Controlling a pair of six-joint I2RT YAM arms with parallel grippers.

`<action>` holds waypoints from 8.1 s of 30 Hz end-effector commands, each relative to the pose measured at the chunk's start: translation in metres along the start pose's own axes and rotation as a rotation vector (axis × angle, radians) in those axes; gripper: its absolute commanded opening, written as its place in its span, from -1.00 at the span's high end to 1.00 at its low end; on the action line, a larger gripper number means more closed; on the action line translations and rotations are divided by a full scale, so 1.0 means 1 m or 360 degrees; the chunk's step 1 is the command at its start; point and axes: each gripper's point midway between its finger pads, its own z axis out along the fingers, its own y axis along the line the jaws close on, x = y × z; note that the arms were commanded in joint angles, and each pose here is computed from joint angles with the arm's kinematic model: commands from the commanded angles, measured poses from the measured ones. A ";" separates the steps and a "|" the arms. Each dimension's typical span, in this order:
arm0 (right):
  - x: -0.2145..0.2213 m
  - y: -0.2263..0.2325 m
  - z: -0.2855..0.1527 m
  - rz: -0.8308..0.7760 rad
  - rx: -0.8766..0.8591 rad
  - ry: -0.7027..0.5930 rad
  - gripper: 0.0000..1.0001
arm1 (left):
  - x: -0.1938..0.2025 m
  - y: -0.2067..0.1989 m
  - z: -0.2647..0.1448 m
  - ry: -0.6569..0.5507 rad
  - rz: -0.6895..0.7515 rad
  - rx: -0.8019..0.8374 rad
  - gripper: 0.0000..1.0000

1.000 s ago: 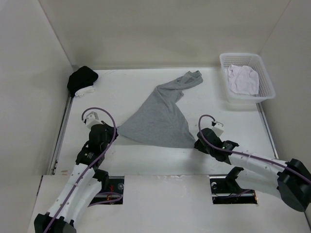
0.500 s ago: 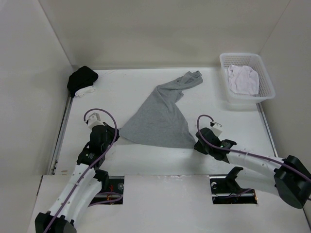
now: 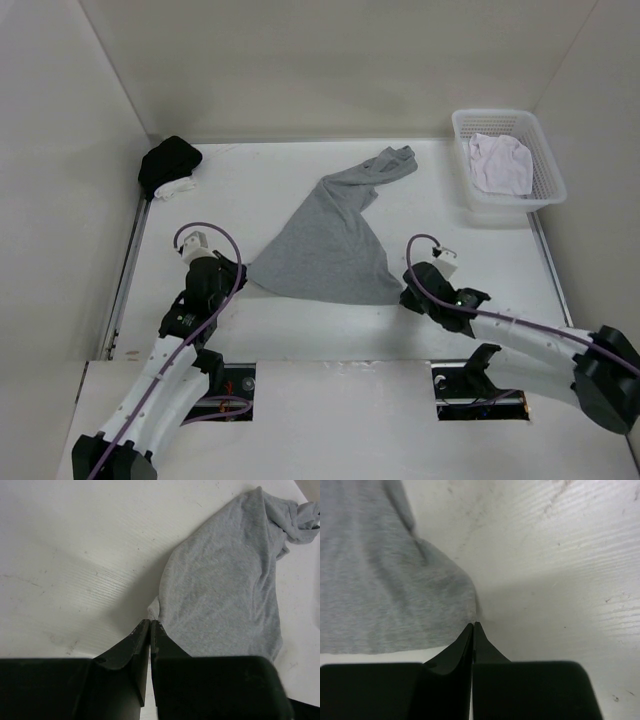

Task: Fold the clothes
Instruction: Flatten the tank top out, then fold the tank top

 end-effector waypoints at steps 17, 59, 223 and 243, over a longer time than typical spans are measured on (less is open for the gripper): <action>-0.337 0.121 -0.448 -0.0101 -0.0864 -0.1496 1.00 | -0.329 -0.222 -0.283 -0.1347 -0.0365 0.1048 0.97; -0.492 0.244 -0.349 -0.0339 -0.0766 -0.1811 1.00 | -0.441 -0.274 -0.131 -0.1403 -0.0116 0.0680 0.98; -0.221 0.142 -0.001 0.0072 -0.0793 -0.0465 1.00 | -0.151 -0.050 0.092 -0.0474 -0.0396 0.0008 1.00; -0.259 0.123 0.056 0.0210 -0.0713 -0.0432 1.00 | -0.140 -0.070 0.138 -0.0374 -0.0450 0.0113 1.00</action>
